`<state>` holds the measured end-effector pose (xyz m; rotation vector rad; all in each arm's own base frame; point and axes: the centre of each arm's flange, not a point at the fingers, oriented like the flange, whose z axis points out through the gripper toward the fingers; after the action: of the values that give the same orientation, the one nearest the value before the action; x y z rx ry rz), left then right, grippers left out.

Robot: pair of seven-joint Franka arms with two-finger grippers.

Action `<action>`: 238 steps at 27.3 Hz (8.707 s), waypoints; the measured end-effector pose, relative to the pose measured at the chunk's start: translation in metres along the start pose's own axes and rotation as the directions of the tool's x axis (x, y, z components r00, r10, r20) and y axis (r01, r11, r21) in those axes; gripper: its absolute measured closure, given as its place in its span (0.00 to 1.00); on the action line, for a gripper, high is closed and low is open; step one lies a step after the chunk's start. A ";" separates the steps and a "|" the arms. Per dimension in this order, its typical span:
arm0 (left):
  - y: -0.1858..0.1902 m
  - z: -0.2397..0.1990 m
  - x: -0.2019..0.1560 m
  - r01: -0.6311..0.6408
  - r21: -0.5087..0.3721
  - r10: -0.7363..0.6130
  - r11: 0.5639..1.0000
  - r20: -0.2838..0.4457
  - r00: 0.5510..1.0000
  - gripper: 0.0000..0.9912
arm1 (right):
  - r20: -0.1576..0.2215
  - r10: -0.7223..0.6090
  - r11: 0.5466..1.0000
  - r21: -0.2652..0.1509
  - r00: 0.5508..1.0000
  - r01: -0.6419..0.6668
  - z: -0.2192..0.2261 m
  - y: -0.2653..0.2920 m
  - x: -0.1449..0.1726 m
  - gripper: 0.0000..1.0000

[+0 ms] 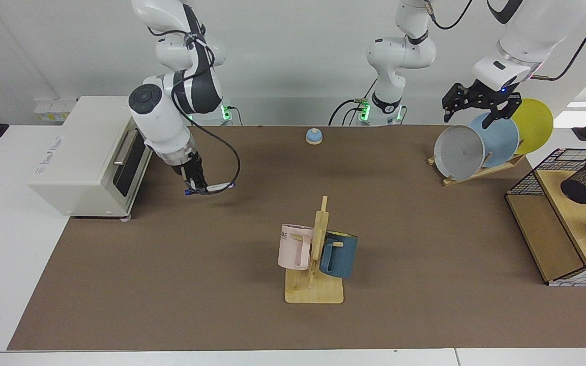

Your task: Put markers into pen holder

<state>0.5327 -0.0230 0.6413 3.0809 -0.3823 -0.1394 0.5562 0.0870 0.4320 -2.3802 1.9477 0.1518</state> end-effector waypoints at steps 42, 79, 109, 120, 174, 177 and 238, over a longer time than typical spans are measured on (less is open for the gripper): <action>0.142 0.007 0.020 -0.777 -0.021 0.769 0.629 -0.126 0.626 0.02 | 0.180 0.046 0.993 0.103 0.983 -0.066 -0.124 0.066 -0.293 0.84; 0.256 0.075 0.006 -0.912 -0.018 0.890 0.411 -0.211 0.405 0.14 | 0.106 0.141 0.976 0.152 0.984 -0.157 -0.114 0.020 -0.340 0.84; 0.260 0.069 0.010 -0.917 -0.003 0.870 0.399 -0.314 0.379 0.60 | 0.096 0.138 0.977 0.152 0.986 -0.151 -0.113 0.019 -0.342 0.84; 0.256 0.068 0.011 -0.925 0.007 0.878 0.380 -0.319 0.358 0.82 | 0.093 0.135 0.977 0.153 0.986 -0.148 -0.113 0.018 -0.343 0.84; 0.019 0.025 0.014 -0.721 0.206 0.746 0.662 -0.093 0.659 0.82 | -0.029 -0.828 0.561 -0.047 0.560 0.827 -0.180 0.011 -0.117 0.00; 0.000 0.013 0.009 -0.697 0.235 0.727 0.678 -0.076 0.682 0.82 | -0.020 -0.863 0.505 -0.057 0.505 0.861 -0.189 0.021 -0.118 0.00; -0.200 -0.056 -0.012 -0.974 0.215 0.598 0.078 0.771 0.218 0.82 | -0.035 -0.971 0.241 -0.137 0.238 0.961 -0.202 0.038 -0.051 0.00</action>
<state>0.5744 0.1753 0.6887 2.5197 -2.7863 -0.9503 0.5166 0.1072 0.6389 -3.1689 0.0683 0.0114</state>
